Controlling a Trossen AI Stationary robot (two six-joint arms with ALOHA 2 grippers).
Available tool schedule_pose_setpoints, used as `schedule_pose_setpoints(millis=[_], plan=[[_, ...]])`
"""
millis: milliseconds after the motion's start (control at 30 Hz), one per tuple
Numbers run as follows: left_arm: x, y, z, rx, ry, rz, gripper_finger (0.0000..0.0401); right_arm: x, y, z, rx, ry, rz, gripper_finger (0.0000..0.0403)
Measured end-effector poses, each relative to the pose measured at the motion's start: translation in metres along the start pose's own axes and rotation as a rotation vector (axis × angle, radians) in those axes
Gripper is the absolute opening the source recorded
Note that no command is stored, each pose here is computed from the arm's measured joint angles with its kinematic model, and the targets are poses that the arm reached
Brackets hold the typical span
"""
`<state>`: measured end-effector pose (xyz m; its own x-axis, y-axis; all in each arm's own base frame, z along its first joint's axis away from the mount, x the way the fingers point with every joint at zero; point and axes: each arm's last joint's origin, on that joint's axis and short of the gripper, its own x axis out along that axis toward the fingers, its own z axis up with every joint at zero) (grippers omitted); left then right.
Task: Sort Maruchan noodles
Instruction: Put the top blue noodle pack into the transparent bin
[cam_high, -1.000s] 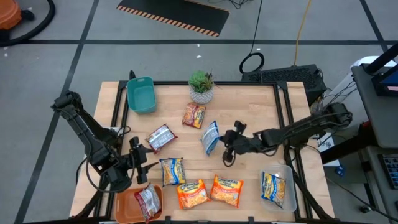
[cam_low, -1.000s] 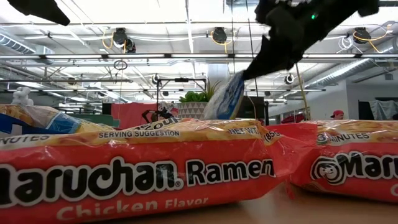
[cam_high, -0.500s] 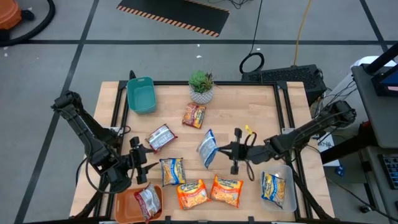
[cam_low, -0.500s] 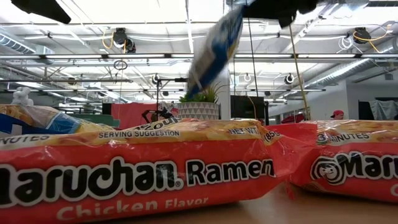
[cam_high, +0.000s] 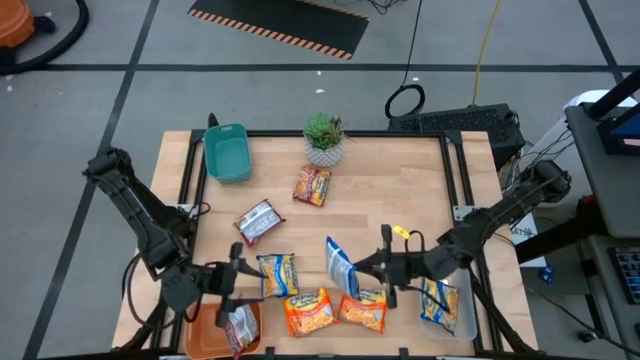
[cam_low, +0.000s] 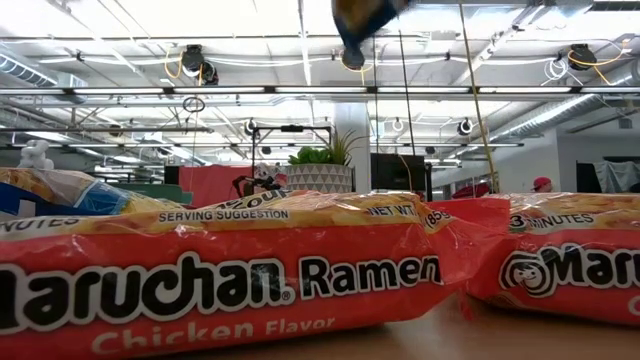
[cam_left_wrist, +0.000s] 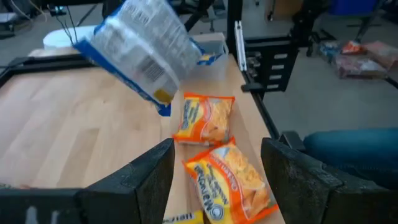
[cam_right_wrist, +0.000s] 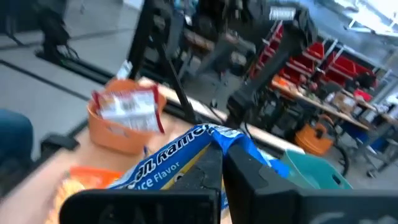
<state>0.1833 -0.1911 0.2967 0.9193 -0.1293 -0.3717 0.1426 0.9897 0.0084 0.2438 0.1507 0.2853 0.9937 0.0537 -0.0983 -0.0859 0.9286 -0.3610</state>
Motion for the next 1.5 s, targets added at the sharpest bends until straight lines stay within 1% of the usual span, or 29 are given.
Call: schedule_pose_setpoints(millis=[100,233,300,400,533,633,767,833,967,1133,1267,1333,1433,1500], plan=[[0.007,0.000,0.000,0.005,-0.004,0.013,0.0244,-0.003,0.003,0.012,0.019,-0.026,-0.006,0.0000],[0.023,0.002,-0.002,-0.024,-0.003,0.048,0.0244,-0.006,0.008,0.022,0.042,-0.023,-0.075,0.0000],[0.033,0.003,-0.002,-0.041,-0.007,0.019,0.0244,-0.009,0.011,0.026,0.043,-0.033,-0.072,0.0000],[0.049,0.004,0.000,-0.063,-0.011,-0.078,0.0244,-0.011,0.012,0.034,0.060,-0.065,-0.064,0.0000],[0.070,0.008,0.004,-0.115,-0.067,-0.149,0.0244,-0.014,0.014,0.040,0.061,-0.113,-0.061,0.0000],[0.087,0.011,0.001,-0.118,-0.085,-0.143,0.0244,-0.015,0.014,0.042,0.051,-0.131,-0.064,0.0000],[0.112,0.013,-0.009,-0.127,-0.102,-0.116,0.0244,-0.015,0.012,0.044,0.065,-0.151,-0.070,0.0000],[0.124,0.012,-0.015,-0.110,-0.129,-0.109,0.0244,-0.015,0.012,0.045,0.072,-0.161,-0.072,0.0000],[0.143,0.009,-0.023,-0.101,-0.190,-0.130,0.0244,-0.016,0.013,0.048,0.083,-0.209,-0.017,0.0000],[0.156,0.013,-0.027,-0.145,-0.227,-0.201,0.0244,-0.017,0.013,0.053,0.093,-0.276,0.041,0.0000],[0.161,0.011,-0.020,-0.223,-0.381,-0.316,0.0244,-0.018,0.014,0.055,0.089,-0.307,0.074,0.0000],[0.164,0.009,-0.020,-0.254,-0.433,-0.365,0.0244,-0.018,0.014,0.056,0.091,-0.316,0.081,0.0000],[0.168,0.009,-0.025,-0.267,-0.459,-0.379,0.0244,-0.017,0.016,0.056,0.094,-0.332,0.089,0.0000],[0.172,0.010,-0.028,-0.269,-0.463,-0.374,0.0244,-0.014,0.018,0.053,0.067,-0.327,0.084,0.0000]])
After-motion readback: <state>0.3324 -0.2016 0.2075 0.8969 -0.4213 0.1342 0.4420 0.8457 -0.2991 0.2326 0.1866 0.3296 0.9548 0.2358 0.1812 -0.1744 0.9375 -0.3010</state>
